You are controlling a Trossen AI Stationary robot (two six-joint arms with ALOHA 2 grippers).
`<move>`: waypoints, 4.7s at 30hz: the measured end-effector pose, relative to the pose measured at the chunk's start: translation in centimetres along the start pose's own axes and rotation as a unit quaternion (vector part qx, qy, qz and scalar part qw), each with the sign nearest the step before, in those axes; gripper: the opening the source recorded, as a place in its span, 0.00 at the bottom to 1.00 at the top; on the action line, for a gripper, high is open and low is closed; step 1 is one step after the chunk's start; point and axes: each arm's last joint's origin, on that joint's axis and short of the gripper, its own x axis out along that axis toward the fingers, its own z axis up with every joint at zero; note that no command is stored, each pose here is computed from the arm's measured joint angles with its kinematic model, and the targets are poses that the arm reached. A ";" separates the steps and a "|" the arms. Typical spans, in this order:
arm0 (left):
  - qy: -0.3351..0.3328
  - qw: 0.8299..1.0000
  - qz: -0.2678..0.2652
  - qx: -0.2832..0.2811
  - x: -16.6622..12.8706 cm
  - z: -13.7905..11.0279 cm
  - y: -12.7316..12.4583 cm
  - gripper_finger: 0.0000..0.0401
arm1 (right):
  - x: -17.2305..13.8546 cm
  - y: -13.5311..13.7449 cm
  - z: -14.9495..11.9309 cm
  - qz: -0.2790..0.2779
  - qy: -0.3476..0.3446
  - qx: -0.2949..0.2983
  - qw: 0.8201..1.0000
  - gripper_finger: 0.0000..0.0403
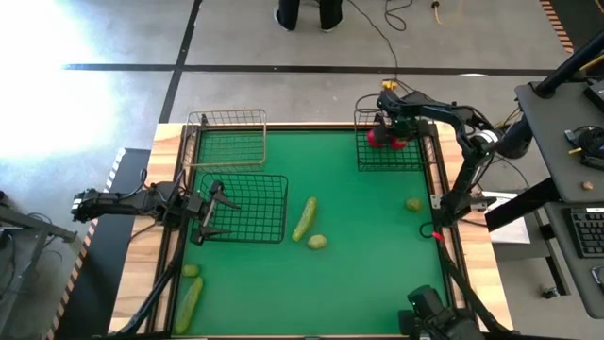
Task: Sort produce into baskets
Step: Put the right tomato into the right black metal wire basket, then put the tomato into the right black metal wire basket
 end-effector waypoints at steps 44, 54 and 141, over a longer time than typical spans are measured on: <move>0.000 1.000 0.000 0.000 0.0 0.0 0.0 0.79 | -18.1 6.5 -42.8 0.260 0.165 -0.102 0.946 0.96; 0.000 1.000 0.000 0.000 0.0 0.0 0.0 0.79 | -13.3 5.1 -52.0 0.006 0.286 -0.100 0.953 0.96; 0.000 1.000 0.000 0.000 0.0 0.0 0.0 0.79 | -7.5 7.7 -50.1 -0.022 0.351 -0.228 0.908 0.78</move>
